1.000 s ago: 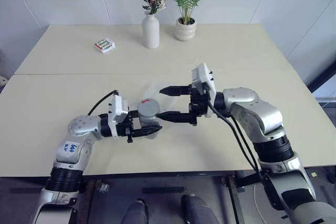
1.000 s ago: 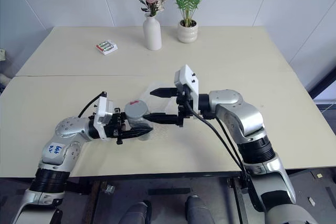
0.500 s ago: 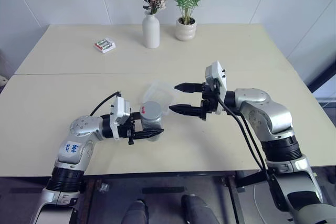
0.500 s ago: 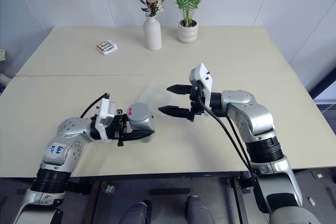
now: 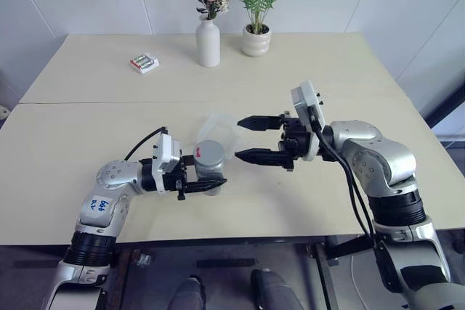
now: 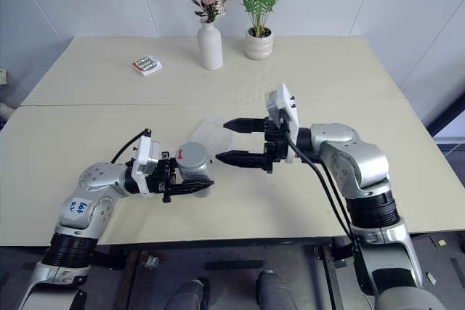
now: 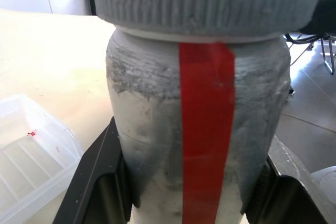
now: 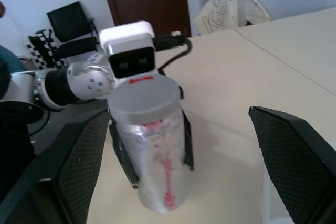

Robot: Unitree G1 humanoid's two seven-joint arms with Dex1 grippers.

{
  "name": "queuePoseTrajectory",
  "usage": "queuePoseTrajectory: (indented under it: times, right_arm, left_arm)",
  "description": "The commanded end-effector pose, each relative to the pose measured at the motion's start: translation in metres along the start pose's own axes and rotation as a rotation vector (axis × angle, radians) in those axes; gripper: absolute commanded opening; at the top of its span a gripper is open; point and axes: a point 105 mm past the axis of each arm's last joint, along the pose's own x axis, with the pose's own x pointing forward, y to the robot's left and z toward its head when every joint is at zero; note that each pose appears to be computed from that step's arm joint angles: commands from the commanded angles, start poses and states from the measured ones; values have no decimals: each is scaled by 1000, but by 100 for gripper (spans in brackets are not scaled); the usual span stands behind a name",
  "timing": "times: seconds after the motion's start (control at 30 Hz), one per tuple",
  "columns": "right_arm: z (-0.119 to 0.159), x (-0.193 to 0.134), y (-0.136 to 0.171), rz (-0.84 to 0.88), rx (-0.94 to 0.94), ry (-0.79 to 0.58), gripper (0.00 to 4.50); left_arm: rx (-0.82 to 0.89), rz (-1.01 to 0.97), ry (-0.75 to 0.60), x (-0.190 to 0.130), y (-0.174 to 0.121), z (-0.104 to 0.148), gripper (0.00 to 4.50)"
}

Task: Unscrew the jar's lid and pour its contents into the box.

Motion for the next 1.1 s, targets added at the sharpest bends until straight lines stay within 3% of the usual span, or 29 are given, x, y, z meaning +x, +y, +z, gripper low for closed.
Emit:
queuePoseTrajectory:
  times: [0.03,0.6,1.1]
  right_arm:
    - [10,19,11,67,-45,-18,446]
    - [1,54,14,103,-57,-9,446]
    - [-1,57,9,83,-53,-15,446]
  left_arm:
    - [36,-10,-22,-1,-2,11,209]
    - [34,-13,-26,1,-4,13,209]
    - [33,-12,-23,2,-4,13,209]
